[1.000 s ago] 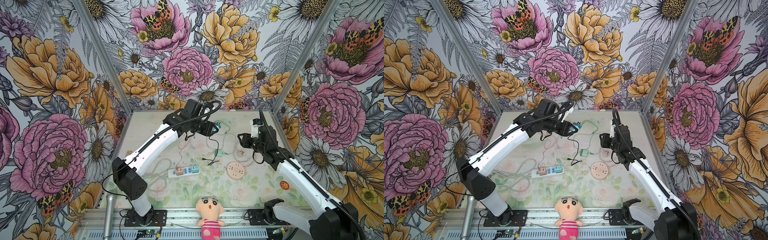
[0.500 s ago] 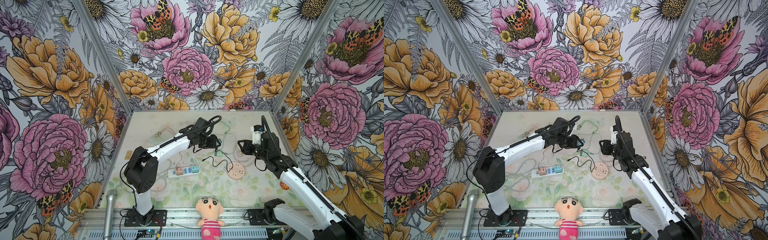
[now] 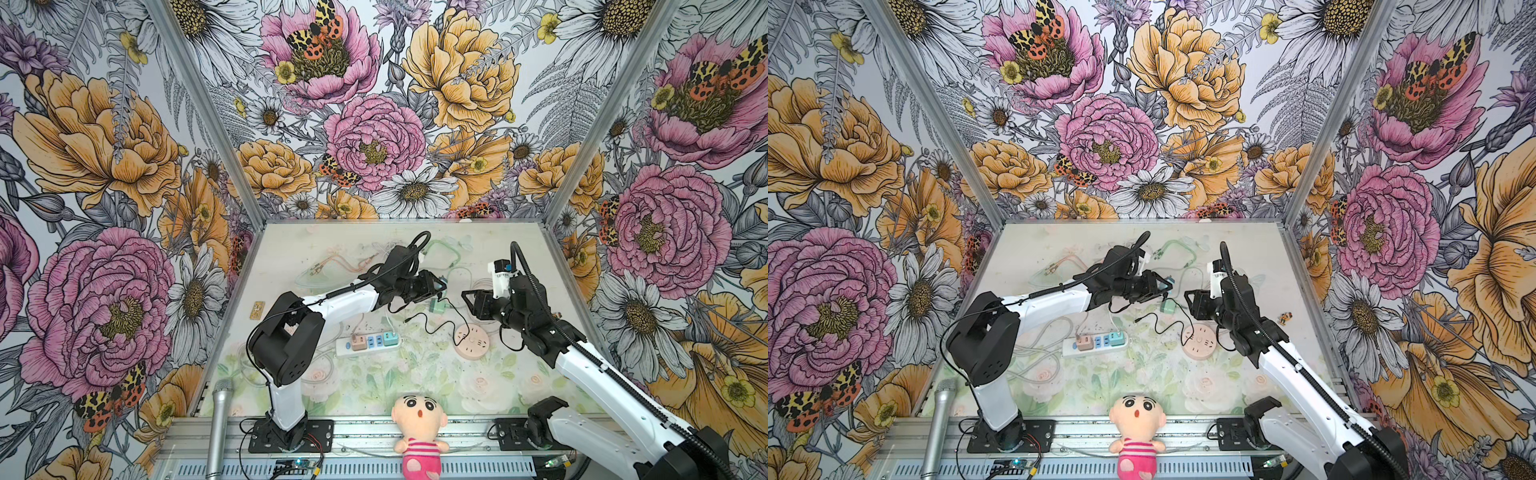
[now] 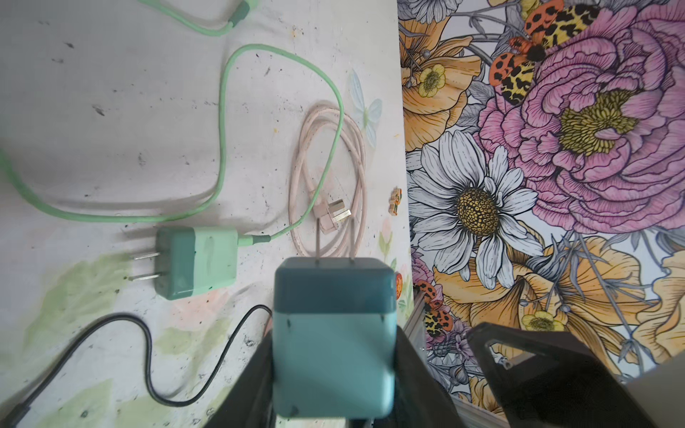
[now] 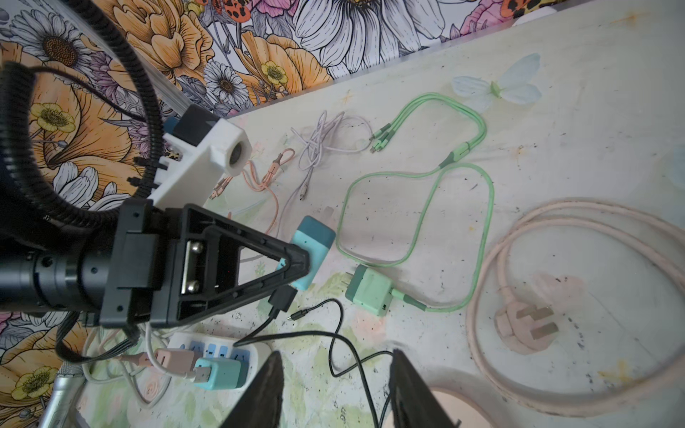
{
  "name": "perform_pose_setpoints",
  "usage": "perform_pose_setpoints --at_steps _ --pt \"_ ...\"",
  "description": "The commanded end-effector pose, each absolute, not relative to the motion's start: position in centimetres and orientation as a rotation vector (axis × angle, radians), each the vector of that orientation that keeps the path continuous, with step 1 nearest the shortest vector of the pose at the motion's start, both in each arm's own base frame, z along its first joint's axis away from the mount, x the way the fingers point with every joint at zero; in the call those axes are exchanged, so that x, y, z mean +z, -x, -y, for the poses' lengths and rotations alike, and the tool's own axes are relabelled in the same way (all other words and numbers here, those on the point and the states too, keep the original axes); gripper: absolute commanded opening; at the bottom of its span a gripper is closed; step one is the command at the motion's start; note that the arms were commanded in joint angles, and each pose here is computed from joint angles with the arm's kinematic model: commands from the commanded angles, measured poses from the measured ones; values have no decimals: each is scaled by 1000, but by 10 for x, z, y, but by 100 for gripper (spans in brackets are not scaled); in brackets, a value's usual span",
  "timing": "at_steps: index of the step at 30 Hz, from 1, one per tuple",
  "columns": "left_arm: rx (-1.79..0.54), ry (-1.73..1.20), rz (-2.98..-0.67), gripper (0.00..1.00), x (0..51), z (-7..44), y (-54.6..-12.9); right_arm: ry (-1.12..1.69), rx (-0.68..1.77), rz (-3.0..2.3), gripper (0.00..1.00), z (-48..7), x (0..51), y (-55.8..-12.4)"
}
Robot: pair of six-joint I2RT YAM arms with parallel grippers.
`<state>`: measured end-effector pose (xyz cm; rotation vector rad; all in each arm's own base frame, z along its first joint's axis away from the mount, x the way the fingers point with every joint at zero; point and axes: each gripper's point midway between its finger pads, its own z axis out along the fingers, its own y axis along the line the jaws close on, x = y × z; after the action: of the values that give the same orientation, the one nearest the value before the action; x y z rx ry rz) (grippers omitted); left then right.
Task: Insert the plug
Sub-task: 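Close the right gripper on the teal charger held by the left gripper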
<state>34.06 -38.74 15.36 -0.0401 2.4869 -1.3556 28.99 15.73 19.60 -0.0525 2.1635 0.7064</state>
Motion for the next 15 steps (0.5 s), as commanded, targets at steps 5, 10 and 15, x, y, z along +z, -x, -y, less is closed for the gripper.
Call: perform_pose_setpoints --at_steps 5,10,15 --pt "-1591 116 -2266 24 212 394 -348 82 735 -2015 54 -169 205 -296" --pt "-1610 130 -2233 25 223 392 -349 114 734 -1985 59 -175 200 -293" --pt "-1597 155 -2232 25 221 390 -351 175 699 -1971 62 -182 200 -290"
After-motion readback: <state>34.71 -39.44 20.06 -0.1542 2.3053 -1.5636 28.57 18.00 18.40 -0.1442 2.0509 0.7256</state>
